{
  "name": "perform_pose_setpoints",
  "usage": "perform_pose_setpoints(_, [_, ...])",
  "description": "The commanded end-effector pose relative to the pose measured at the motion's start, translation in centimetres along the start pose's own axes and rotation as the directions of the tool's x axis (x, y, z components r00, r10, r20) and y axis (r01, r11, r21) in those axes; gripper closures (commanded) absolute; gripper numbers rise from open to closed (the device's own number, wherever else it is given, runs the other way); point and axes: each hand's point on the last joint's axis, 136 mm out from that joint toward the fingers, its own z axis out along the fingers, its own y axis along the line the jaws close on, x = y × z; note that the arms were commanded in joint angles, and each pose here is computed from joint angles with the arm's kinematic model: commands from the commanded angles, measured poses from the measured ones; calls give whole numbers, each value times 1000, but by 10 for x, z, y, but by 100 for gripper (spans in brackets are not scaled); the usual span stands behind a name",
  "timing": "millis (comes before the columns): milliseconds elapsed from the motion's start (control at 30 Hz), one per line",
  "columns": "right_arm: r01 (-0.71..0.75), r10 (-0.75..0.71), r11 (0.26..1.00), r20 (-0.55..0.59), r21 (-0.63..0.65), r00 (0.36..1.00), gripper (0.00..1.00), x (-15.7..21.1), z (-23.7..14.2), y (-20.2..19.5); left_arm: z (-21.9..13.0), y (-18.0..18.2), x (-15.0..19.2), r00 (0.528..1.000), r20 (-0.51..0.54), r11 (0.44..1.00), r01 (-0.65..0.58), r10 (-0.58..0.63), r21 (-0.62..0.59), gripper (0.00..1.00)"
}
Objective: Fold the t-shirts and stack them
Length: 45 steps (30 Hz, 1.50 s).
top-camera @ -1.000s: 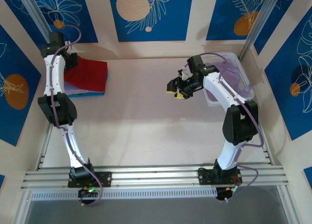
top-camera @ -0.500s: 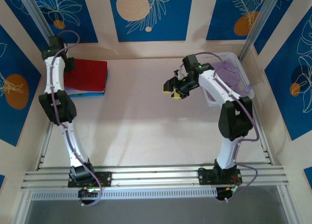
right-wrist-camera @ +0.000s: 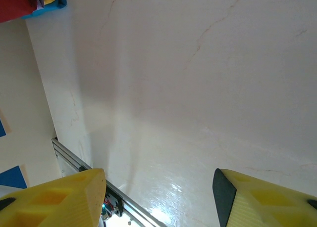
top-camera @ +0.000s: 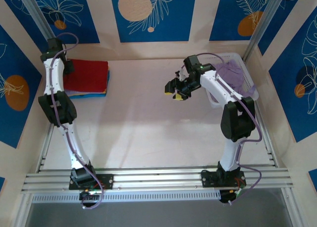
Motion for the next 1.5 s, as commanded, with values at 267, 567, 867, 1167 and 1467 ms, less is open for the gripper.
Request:
perform_pose_setpoints(267, [13, -13, 1000, -20, -18, 1000, 39, 3, -2, 8, 24, 24, 5, 998, -25, 997, 57, -58, -43, 100])
perform_pose_setpoints(567, [14, -14, 1000, -20, -20, 1000, 39, -2, -1, 11, 35, 23, 2, 998, -16, 997, 63, -63, -34, 89])
perform_pose_setpoints(867, [25, -25, 1000, -11, -8, 1000, 38, 1, -9, 14, 34, 34, -17, 996, 42, 992, 85, -82, -91, 38])
perform_pose_setpoints(1167, [104, -106, 994, 112, 24, 988, 18, 7, -53, 23, -43, 17, -24, 985, 76, 988, 156, -155, -6, 1])
perform_pose_setpoints(1467, [107, -127, 991, 317, 78, 940, 1, 9, -101, -8, -131, -61, 11, 982, 98, 964, 135, -161, 229, 1])
